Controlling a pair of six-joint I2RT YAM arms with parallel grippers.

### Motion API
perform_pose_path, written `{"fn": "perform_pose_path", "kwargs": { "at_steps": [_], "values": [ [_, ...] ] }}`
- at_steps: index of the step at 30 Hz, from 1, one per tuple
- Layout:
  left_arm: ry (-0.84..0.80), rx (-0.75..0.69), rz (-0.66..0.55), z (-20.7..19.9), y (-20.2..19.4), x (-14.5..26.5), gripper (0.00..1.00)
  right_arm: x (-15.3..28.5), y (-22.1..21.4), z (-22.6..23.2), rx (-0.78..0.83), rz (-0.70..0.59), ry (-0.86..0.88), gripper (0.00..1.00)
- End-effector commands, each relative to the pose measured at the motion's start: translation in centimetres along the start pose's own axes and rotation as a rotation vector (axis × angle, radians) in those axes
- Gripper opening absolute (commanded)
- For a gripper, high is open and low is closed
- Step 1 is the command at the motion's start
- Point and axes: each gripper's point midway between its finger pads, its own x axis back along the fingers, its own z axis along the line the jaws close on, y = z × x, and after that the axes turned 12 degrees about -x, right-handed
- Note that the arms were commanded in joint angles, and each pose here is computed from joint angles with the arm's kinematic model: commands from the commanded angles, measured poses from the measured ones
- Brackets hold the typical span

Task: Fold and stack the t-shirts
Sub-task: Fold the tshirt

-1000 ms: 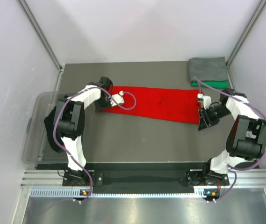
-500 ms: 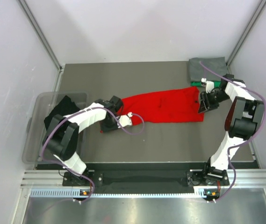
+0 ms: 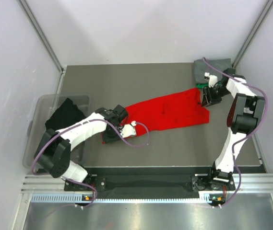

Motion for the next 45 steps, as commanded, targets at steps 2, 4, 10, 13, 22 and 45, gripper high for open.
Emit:
{"fn": "perform_pose_path", "kwargs": {
  "at_steps": [2, 4, 10, 13, 22, 45],
  "values": [
    [-0.071, 0.007, 0.035, -3.4, -0.8, 0.6, 0.00, -1.3, 2.9, 1.0, 0.055, -0.042, -0.025, 0.42],
    [-0.088, 0.013, 0.036, -4.1, -0.8, 0.6, 0.00, -2.1, 3.0, 1.2, 0.071, -0.029, -0.043, 0.43],
    [-0.094, 0.008, 0.052, -5.0, -1.9, 0.4, 0.00, -3.1, 3.9, 0.9, 0.087, -0.042, -0.096, 0.45],
    [-0.104, 0.009, 0.045, -5.5, -2.1, 0.3, 0.00, -4.3, 3.9, 0.7, 0.095, -0.023, -0.107, 0.45],
    [-0.147, 0.011, 0.016, -7.0, -2.2, 0.3, 0.00, -8.2, 5.2, 2.1, 0.220, 0.056, -0.197, 0.22],
    [-0.287, 0.037, -0.097, -8.6, 1.7, 2.2, 0.00, -12.1, 15.6, 4.8, 0.461, -0.103, -0.382, 0.00]
  ]
}}
